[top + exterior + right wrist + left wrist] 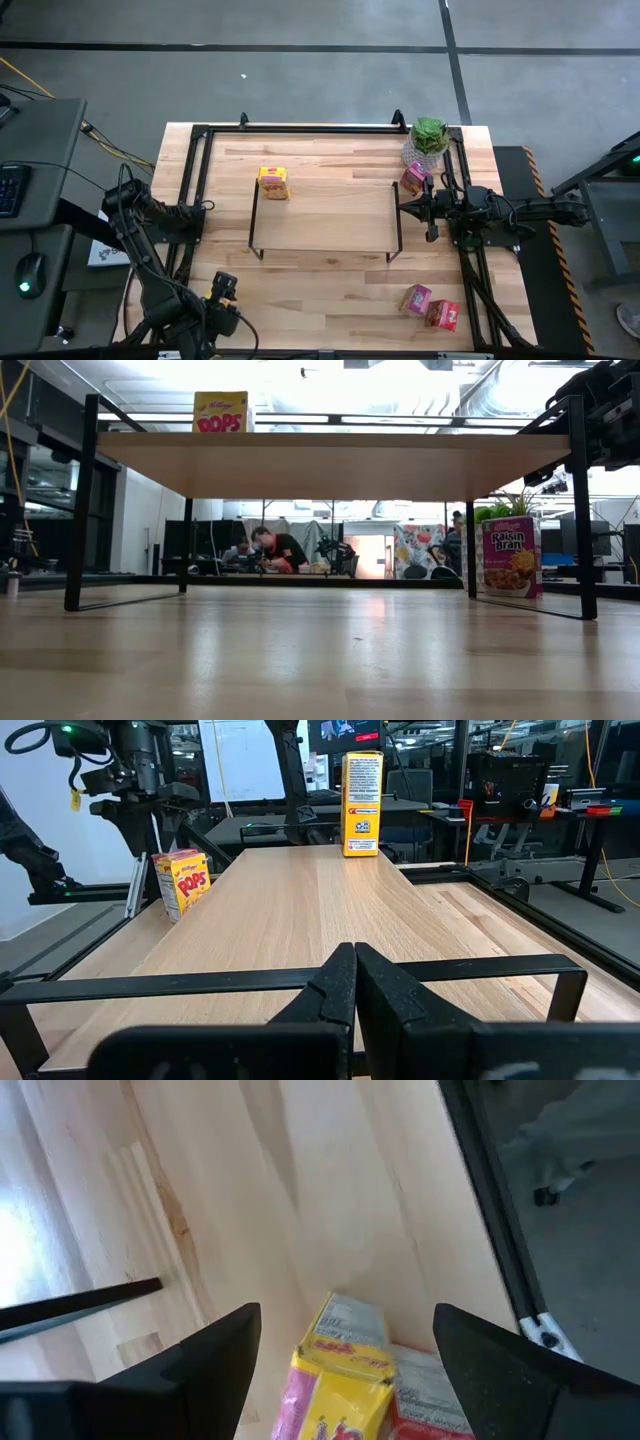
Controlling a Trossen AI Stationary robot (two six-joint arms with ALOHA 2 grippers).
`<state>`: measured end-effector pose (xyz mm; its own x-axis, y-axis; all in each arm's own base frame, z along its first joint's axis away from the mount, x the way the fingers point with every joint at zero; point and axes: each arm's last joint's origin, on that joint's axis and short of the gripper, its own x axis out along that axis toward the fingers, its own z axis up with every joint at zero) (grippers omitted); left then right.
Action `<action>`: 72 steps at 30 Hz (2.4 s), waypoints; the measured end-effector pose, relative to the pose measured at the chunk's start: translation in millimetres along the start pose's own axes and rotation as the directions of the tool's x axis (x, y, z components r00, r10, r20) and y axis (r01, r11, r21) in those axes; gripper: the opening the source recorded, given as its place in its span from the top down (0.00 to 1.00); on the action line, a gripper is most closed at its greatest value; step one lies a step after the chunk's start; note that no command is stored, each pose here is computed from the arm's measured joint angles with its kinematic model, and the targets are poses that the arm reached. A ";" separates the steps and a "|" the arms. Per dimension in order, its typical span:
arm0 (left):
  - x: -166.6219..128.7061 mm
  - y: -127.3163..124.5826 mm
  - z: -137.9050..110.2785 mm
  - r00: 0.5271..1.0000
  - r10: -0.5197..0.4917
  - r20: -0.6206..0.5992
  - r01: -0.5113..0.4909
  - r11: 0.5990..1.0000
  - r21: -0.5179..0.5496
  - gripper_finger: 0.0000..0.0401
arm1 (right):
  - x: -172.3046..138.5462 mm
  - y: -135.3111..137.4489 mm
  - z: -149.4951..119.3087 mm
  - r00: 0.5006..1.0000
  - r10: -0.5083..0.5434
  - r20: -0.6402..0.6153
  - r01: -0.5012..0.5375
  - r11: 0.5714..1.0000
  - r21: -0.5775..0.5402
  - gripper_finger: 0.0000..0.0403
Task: Stack cereal on shelf
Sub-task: Put the yellow cereal box on the shelf
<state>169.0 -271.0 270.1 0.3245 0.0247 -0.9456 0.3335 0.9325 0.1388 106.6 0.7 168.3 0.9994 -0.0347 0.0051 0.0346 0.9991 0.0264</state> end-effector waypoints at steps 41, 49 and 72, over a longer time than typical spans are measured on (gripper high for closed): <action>23.9 15.7 -16.4 0.972 -0.004 -0.235 0.009 1.000 0.021 0.28 | 0.0 0.0 -0.1 1.000 0.000 -0.001 0.000 1.000 0.000 1.00; 25.9 20.8 -13.1 0.961 -0.052 -0.272 0.047 0.999 -0.025 0.29 | 0.0 0.0 0.0 1.000 0.000 0.000 0.000 1.000 0.000 1.00; 21.8 21.5 -12.1 0.961 -0.067 -0.269 0.065 0.998 -0.015 0.61 | 0.0 0.0 0.0 1.000 -0.001 0.000 0.001 1.000 0.000 1.00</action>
<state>172.5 -246.1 248.9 0.0517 0.0579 -0.9970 0.3403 0.9375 0.0721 106.7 0.7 168.3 0.9994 -0.0354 0.0048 0.0353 0.9990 0.0268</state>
